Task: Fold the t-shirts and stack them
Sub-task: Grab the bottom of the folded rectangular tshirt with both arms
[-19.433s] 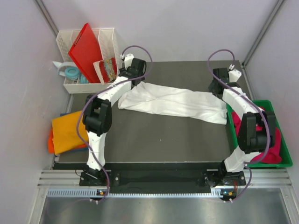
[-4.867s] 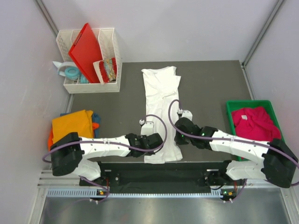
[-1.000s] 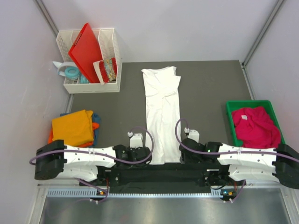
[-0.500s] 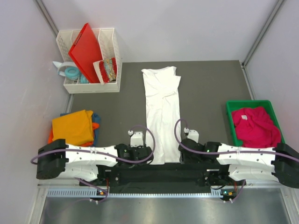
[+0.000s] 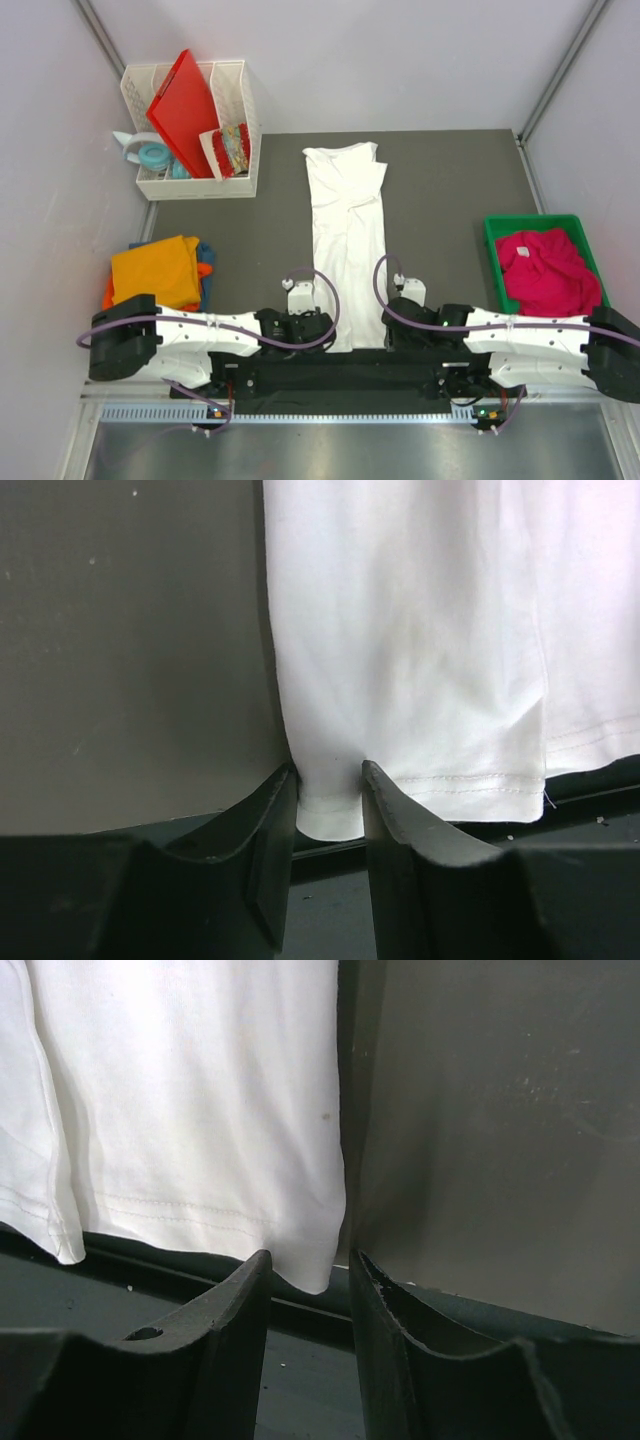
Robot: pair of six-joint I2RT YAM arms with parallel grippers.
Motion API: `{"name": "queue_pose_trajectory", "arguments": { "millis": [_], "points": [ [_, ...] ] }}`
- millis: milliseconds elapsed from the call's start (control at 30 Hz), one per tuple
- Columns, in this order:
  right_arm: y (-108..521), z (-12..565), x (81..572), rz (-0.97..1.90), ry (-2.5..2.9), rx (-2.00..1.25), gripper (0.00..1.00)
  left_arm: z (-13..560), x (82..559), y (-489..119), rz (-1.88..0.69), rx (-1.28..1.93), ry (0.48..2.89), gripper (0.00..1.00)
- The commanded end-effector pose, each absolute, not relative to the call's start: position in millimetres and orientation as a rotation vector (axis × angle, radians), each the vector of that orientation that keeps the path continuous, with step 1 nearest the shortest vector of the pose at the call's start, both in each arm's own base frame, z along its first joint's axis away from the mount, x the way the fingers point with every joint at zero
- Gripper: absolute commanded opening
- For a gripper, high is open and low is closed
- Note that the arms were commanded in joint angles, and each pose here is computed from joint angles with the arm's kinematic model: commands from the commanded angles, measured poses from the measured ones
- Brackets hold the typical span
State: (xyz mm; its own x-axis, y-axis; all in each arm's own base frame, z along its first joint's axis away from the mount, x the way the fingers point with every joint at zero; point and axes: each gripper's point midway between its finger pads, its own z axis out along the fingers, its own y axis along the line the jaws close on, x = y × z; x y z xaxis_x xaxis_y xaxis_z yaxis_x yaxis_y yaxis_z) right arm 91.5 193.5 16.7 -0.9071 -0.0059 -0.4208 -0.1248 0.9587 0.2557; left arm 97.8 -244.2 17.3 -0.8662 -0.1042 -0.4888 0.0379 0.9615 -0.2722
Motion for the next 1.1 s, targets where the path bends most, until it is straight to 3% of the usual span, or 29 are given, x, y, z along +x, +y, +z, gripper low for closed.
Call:
{"name": "queue_pose_trajectory", "arguments": {
  "millis": [0, 67, 167, 200, 233, 633, 667, 700, 767, 800, 1067],
  "points": [
    [179, 8, 81, 0.321, 2.725, -0.108, 0.37, -5, 81, -222, -0.287, -0.015, 2.683, 0.35],
    [179, 8, 80, 0.324, 2.725, -0.104, 0.36, -3, 80, -219, -0.295, -0.019, 2.679, 0.25],
    [177, 8, 80, 0.330, 2.724, -0.092, 0.19, -1, 80, -214, -0.293, -0.026, 2.677, 0.01],
    [177, 9, 80, 0.332, 2.722, -0.087, 0.06, -2, 79, -213, -0.289, -0.025, 2.678, 0.00],
    [177, 10, 80, 0.332, 2.721, -0.080, 0.00, 0, 80, -212, -0.293, -0.027, 2.674, 0.00],
    [184, 26, 89, 0.335, 2.649, -0.067, 0.00, 24, 88, -209, -0.312, -0.025, 2.603, 0.00],
    [184, 26, 89, 0.326, 2.652, -0.075, 0.05, 23, 88, -209, -0.305, -0.020, 2.605, 0.00],
    [184, 23, 88, 0.308, 2.660, -0.088, 0.23, 24, 88, -211, -0.308, -0.022, 2.607, 0.00],
    [190, 26, 89, 0.322, 2.657, -0.096, 0.34, 20, 86, -211, -0.286, -0.015, 2.622, 0.00],
    [191, 25, 89, 0.316, 2.657, -0.096, 0.45, 18, 85, -213, -0.291, -0.015, 2.633, 0.00],
    [201, 22, 90, 0.333, 2.656, -0.095, 0.55, 14, 83, -220, -0.321, -0.005, 2.643, 0.00]
  ]
}}
